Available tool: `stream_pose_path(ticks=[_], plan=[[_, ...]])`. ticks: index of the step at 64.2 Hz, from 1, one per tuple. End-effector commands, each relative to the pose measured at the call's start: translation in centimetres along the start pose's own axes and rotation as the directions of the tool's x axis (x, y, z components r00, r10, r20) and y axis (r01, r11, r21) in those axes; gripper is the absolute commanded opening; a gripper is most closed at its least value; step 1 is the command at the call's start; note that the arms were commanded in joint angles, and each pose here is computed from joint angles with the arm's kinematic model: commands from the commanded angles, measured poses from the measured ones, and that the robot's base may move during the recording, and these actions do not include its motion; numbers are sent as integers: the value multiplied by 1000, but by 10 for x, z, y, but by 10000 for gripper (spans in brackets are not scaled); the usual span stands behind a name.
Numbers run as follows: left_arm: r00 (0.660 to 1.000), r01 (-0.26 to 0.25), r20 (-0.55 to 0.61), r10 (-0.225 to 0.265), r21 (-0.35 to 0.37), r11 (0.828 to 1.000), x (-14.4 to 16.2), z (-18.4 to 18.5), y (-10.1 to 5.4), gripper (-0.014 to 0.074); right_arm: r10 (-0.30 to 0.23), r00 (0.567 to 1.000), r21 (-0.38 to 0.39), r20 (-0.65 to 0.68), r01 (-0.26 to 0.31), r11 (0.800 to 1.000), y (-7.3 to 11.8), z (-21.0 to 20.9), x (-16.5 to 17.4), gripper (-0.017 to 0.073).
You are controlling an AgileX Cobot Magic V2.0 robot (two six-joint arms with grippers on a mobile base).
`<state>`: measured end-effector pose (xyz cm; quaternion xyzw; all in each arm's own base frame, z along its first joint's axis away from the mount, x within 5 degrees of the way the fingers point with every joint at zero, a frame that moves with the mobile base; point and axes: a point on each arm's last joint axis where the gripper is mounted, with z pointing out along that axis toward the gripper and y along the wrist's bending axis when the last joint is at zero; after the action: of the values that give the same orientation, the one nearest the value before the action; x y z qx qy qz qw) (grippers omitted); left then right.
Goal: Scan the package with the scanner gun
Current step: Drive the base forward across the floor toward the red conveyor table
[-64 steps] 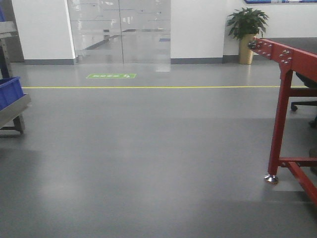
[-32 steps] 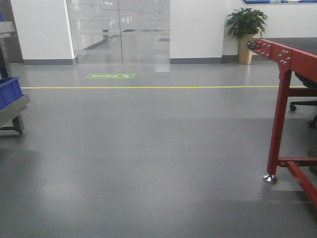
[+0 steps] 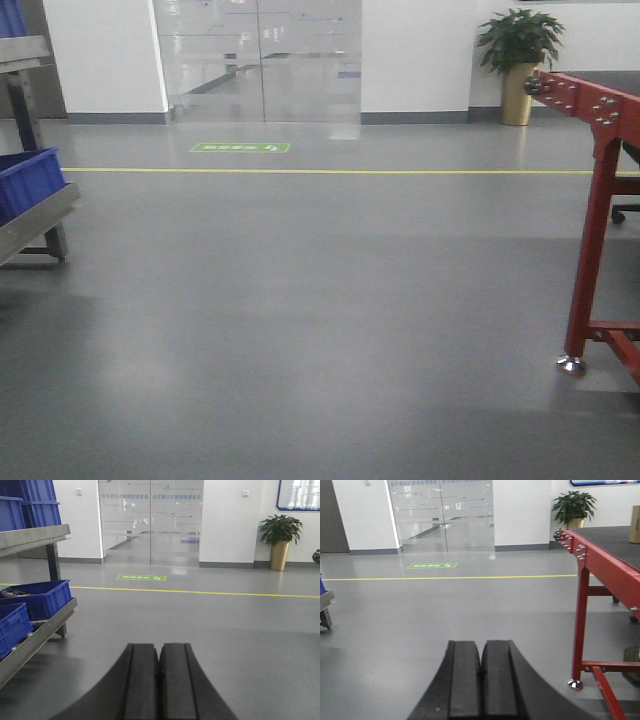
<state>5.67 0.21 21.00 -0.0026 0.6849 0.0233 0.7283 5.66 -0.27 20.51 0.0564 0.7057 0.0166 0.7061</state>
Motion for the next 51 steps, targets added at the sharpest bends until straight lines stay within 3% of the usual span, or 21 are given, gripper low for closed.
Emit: stream_pose_path(ticks=[1, 10, 26, 51], plan=[[1000, 6, 25, -6, -2, 1000, -3, 0, 0, -111, -5, 1000, 1, 23, 5, 1000, 0, 0, -2, -163], [1000, 7, 25, -7, 9, 1000, -3, 0, 0, -111, -6, 1000, 10, 24, 5, 1000, -1, 0, -2, -163], [1000, 11, 27, -13, 83, 996, -3, -1, -5, -111, -8, 999, 94, 32, 5, 996, -5, 0, -3, -163], [1000, 11, 27, -14, 89, 996, -3, -1, -5, -111, -7, 1000, 62, 29, 5, 998, -4, 0, -2, -163]])
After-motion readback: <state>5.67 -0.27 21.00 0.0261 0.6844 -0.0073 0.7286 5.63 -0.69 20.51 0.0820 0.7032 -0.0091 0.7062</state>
